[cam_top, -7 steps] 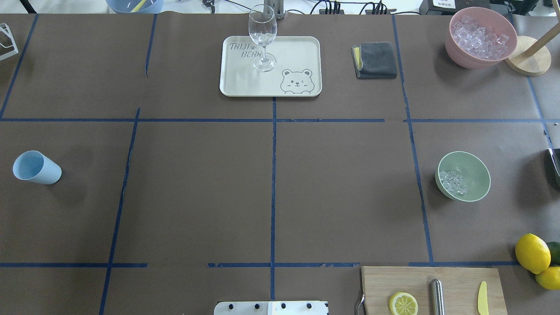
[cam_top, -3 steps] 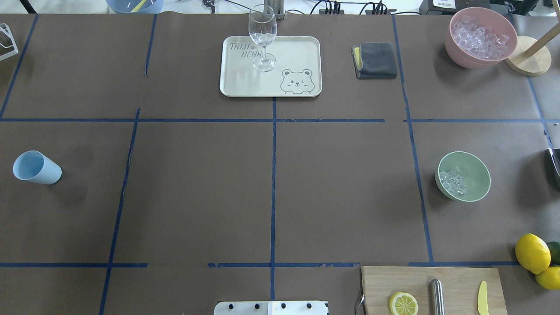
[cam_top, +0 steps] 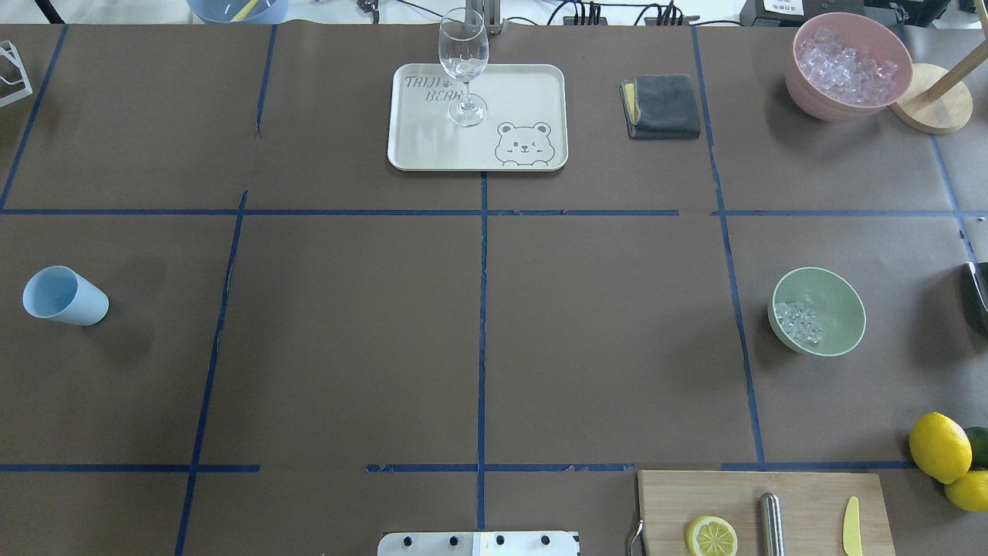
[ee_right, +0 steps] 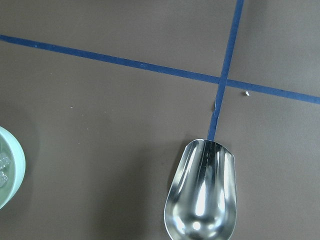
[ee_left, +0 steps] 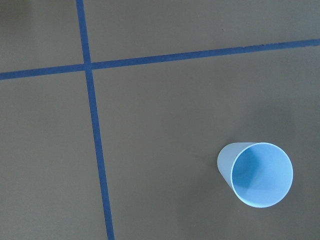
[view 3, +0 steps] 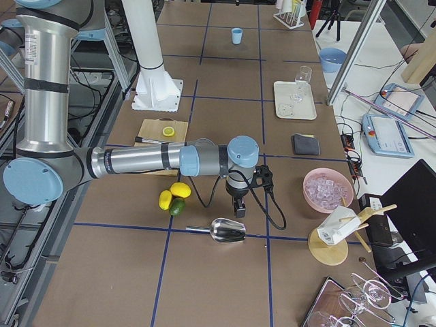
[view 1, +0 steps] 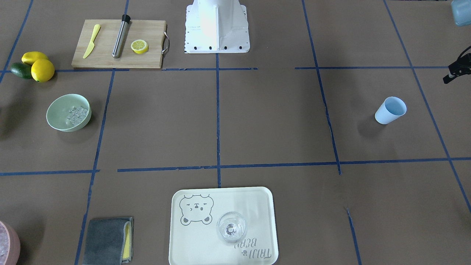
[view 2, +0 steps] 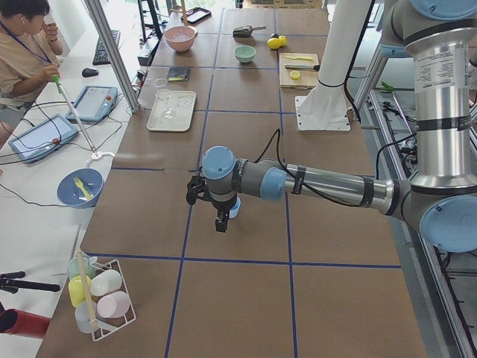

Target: Pour ice into bowl

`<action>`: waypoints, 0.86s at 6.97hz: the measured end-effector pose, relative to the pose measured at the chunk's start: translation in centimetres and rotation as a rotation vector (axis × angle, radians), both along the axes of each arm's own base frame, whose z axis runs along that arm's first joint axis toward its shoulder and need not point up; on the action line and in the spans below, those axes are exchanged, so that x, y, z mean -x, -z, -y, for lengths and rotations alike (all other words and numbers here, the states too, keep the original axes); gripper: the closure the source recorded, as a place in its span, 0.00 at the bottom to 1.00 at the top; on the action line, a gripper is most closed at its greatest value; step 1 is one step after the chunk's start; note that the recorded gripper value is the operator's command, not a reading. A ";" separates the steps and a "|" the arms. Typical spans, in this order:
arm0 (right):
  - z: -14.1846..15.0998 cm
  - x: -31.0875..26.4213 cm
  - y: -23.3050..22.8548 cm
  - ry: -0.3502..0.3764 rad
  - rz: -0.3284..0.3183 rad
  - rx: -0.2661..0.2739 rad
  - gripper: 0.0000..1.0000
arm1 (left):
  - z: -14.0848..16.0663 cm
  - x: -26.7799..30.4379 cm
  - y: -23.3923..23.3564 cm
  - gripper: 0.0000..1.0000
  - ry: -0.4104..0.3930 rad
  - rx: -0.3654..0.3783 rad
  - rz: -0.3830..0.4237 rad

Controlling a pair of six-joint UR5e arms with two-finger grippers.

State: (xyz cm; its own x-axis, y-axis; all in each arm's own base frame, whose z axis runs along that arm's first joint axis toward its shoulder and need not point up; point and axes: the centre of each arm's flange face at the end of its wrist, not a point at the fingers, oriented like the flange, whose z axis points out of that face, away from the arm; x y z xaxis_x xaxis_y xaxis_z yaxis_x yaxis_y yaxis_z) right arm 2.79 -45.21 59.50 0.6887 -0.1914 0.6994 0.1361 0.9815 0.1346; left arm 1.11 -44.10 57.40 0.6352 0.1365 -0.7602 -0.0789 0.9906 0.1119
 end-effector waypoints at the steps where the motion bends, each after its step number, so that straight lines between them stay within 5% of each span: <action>1: 0.1 0.3 0.1 0.006 0.000 -0.001 0.00 | -0.1 0.1 -0.4 0.00 0.001 0.004 0.001; 6: 1.3 1.8 1.7 -0.015 0.003 0.015 0.00 | -0.5 4.1 -3.8 0.00 0.015 -0.038 0.031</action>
State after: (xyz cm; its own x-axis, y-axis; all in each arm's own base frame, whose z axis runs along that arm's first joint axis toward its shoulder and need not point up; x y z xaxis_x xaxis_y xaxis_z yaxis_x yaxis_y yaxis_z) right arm 1.00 -46.54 57.75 0.6894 -0.1703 0.7041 0.1208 0.9854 0.1200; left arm -2.98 -43.57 61.22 0.6608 0.1558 -0.7342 -0.0686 0.9867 0.1476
